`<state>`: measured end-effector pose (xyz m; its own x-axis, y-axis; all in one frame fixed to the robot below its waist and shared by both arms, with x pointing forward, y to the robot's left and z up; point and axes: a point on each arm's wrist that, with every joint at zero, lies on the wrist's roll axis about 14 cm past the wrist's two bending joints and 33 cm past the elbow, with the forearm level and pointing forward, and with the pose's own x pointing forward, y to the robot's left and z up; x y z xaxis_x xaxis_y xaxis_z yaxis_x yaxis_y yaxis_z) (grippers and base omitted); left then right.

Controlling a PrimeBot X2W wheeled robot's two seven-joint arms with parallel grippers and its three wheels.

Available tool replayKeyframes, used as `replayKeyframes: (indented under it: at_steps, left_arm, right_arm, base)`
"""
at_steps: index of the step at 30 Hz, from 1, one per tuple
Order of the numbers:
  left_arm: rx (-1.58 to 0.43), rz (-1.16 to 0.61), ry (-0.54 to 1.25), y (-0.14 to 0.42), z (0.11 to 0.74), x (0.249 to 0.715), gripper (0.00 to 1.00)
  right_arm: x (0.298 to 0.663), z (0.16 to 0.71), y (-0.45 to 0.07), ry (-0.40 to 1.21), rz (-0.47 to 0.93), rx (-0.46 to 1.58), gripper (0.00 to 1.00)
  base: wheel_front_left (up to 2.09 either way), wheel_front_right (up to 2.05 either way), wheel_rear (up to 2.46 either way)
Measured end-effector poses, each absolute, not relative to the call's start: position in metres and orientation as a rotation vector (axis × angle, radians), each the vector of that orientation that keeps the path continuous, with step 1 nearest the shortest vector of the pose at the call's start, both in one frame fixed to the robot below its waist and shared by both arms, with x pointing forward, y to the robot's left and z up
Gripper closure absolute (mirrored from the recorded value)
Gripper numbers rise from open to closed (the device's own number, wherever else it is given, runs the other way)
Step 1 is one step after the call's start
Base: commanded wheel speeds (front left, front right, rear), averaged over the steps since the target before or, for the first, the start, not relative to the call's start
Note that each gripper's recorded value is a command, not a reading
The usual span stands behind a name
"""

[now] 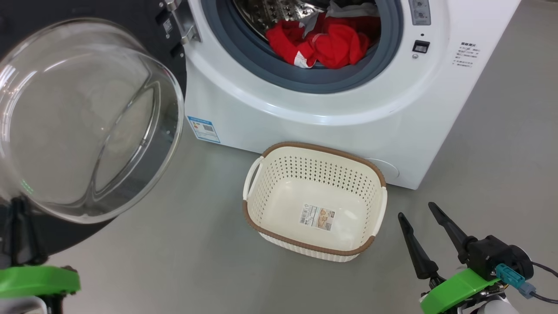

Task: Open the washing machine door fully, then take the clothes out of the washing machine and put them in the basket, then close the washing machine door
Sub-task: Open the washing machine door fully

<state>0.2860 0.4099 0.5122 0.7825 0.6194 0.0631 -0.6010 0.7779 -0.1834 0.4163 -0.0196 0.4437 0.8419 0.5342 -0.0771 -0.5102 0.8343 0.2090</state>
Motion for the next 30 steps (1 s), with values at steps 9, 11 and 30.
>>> replayKeyframes:
  at_steps: [9,11,30]
  left_arm:
    - [-0.168,0.532,-0.115,0.368,0.507,0.308,0.0]
    - [-0.176,0.487,-0.11,0.354,0.505,0.318,0.0]
    - [-0.22,0.095,-0.073,0.238,0.498,0.391,0.0]
  right_arm:
    - [0.419,0.448,-0.044,0.116,0.476,0.192,0.0]
    - [0.419,0.449,-0.051,0.113,0.453,0.194,0.0]
    - [0.406,0.452,-0.143,0.085,0.173,0.203,0.0]
  base:
    - [0.0,0.0,0.0]
    - [0.0,0.0,0.0]
    - [0.0,0.0,0.0]
